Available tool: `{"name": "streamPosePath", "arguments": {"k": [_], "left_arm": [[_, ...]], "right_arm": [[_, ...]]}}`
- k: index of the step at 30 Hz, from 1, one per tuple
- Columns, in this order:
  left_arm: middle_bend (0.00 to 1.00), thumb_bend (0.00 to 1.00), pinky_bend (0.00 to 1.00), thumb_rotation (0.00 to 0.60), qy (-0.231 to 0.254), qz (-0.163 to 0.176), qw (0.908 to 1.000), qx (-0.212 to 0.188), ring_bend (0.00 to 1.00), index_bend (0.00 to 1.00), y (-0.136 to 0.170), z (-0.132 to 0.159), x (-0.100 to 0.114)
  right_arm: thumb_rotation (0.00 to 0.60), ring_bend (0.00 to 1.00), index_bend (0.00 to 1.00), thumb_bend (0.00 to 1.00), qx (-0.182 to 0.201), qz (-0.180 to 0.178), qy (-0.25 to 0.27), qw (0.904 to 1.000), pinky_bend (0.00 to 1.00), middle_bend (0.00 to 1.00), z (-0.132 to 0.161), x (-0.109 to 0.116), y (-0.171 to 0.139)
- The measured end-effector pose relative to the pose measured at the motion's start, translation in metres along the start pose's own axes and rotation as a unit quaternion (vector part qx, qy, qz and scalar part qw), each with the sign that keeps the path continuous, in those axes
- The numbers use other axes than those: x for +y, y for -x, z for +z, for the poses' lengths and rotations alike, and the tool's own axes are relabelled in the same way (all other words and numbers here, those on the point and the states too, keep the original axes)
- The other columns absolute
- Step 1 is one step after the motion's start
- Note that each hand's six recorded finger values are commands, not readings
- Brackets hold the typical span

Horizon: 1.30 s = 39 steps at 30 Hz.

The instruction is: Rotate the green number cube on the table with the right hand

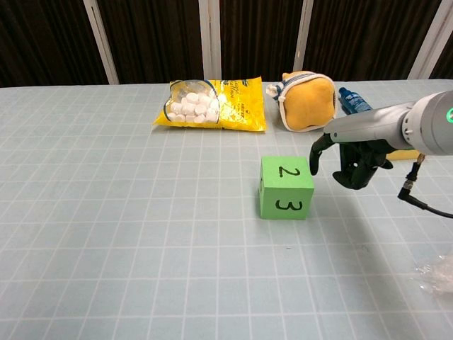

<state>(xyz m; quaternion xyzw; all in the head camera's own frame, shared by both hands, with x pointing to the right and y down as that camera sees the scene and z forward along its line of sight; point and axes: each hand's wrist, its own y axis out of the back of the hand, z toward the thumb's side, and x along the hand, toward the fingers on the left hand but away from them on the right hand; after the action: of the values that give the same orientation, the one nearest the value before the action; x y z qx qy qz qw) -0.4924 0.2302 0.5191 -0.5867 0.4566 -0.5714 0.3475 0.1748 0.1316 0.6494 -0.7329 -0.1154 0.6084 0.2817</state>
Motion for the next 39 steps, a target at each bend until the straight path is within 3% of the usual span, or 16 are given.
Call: {"name": "streamPosePath", "arguments": {"k": [23, 39], "left_arm": [[0.0, 0.36, 0.0, 0.6, 0.0, -0.002, 1.0, 0.002, 0.0, 0.02, -0.001, 0.0, -0.001], [0.0, 0.36, 0.0, 0.6, 0.005, -0.002, 1.0, 0.004, 0.0, 0.02, -0.002, -0.002, 0.001]], "right_arm": [[0.6, 0.89, 0.3, 0.64, -0.005, 0.01, 0.004, 0.9999, 0.74, 0.88, 0.017, 0.014, 0.02], [0.6, 0.89, 0.3, 0.64, 0.014, 0.0, -0.032, 0.9994, 0.74, 0.88, 0.066, 0.033, 0.032]]}}
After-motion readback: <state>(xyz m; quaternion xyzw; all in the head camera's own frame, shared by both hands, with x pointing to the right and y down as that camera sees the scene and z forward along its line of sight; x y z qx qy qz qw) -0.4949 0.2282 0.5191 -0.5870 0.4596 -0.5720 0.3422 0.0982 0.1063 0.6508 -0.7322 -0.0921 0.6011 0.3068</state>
